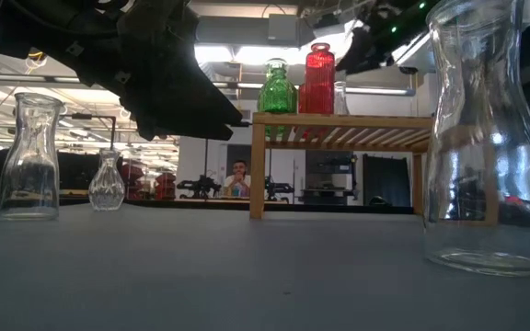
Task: Sort vases onto shelf
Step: Put the bottom center transparent vase on the shelf, aligned with the other transparent vase
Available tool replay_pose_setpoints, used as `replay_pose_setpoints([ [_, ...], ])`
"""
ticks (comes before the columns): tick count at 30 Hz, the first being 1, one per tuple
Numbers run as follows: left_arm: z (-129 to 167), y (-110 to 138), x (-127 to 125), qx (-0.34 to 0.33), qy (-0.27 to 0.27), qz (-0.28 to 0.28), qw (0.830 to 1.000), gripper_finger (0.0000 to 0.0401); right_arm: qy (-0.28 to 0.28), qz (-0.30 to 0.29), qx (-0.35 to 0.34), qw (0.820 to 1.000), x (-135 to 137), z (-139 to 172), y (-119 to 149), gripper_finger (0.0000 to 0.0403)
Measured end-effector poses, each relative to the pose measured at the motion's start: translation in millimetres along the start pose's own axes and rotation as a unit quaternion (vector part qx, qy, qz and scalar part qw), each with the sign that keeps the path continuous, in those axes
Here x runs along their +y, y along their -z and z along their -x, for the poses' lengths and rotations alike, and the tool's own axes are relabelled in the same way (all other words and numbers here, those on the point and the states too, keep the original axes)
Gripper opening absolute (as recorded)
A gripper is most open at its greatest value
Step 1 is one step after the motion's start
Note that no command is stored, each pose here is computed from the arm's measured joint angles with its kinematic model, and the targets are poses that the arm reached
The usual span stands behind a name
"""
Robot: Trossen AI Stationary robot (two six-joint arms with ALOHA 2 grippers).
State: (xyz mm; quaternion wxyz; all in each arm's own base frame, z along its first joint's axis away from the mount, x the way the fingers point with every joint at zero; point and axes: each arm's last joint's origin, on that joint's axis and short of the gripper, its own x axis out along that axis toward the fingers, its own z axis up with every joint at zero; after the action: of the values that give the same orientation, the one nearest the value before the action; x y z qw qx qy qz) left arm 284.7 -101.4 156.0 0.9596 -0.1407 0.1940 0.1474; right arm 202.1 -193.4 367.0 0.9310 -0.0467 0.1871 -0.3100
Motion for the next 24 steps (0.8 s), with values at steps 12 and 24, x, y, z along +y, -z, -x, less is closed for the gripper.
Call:
replay_pose_setpoints([
  [12,0,0,0,0.0,0.0,0.0,1.0,0.0176,-0.035,-0.028,-0.026,0.999,8,89,-11,0.0277],
  [24,0,0,0,0.0,0.0,0.0,1.0,0.0176,-0.105,-0.068,-0.013,0.992,21,154,2,0.0278],
])
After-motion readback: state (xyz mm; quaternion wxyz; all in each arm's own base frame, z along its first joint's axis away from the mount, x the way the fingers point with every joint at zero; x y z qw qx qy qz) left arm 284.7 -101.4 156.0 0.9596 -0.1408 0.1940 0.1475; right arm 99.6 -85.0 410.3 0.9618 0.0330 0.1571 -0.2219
